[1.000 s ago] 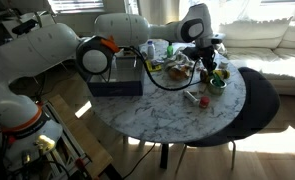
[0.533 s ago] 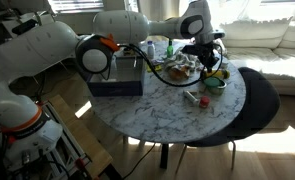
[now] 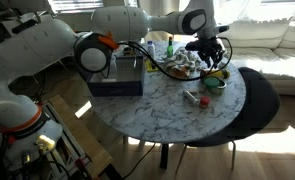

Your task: Pick up the green lid and put it on top of the yellow coffee can near the yellow and brown bottle

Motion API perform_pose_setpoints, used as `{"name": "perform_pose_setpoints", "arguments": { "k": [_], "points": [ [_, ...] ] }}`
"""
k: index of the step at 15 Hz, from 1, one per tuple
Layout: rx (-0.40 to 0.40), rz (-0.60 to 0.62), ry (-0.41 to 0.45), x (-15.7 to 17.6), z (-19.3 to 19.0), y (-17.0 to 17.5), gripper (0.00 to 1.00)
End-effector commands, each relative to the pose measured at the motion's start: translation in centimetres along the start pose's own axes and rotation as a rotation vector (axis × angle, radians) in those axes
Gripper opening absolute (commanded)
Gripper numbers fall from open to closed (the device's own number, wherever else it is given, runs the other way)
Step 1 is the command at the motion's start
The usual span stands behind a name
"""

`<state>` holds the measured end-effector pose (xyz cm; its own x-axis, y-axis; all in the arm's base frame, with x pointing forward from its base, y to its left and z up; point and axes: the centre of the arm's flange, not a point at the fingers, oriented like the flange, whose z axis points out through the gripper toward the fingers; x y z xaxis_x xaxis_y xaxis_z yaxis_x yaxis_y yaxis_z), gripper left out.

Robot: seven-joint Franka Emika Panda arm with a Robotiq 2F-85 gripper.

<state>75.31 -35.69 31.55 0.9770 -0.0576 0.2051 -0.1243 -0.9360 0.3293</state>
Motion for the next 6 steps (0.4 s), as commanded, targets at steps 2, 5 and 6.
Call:
{"name": "perform_pose_setpoints", "arguments": {
  "k": [2,5,6],
  "points": [
    [0.079,-0.180,0.026,-2.0,-3.0,1.9,0.77],
    [0.030,-0.150,0.043,0.2,-2.7,2.0,0.76],
    [0.033,-0.157,0.046,0.2,-2.9,2.1,0.78]
  ]
}}
